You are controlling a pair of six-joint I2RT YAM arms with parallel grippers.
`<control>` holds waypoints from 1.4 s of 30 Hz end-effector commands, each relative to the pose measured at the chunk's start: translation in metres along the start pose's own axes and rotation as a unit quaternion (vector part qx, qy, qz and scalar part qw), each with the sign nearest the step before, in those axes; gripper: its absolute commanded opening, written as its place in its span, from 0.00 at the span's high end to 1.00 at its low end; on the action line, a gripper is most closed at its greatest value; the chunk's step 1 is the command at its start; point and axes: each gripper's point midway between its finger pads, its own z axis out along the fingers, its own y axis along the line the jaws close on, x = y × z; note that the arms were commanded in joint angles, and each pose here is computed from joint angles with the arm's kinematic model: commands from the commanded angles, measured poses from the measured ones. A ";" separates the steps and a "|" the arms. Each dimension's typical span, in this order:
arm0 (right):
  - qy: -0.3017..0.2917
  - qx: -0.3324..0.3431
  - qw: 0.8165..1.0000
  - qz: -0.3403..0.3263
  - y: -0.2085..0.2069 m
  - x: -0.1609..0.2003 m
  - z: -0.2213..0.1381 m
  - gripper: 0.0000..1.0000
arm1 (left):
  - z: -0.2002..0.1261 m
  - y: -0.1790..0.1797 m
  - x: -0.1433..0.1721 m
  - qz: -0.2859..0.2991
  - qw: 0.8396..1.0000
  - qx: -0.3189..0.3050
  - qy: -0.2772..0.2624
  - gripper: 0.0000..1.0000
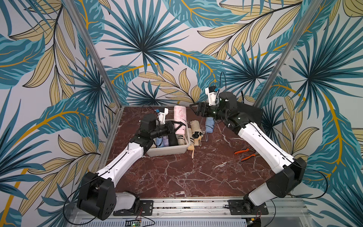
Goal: Put the umbrella into the storage box
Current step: Pick up the umbrella from the center of the board.
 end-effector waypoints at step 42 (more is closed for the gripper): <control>0.472 -0.075 0.876 -0.059 0.063 0.178 -0.064 0.09 | -0.027 -0.066 0.049 0.867 0.490 -0.094 -0.006 1.00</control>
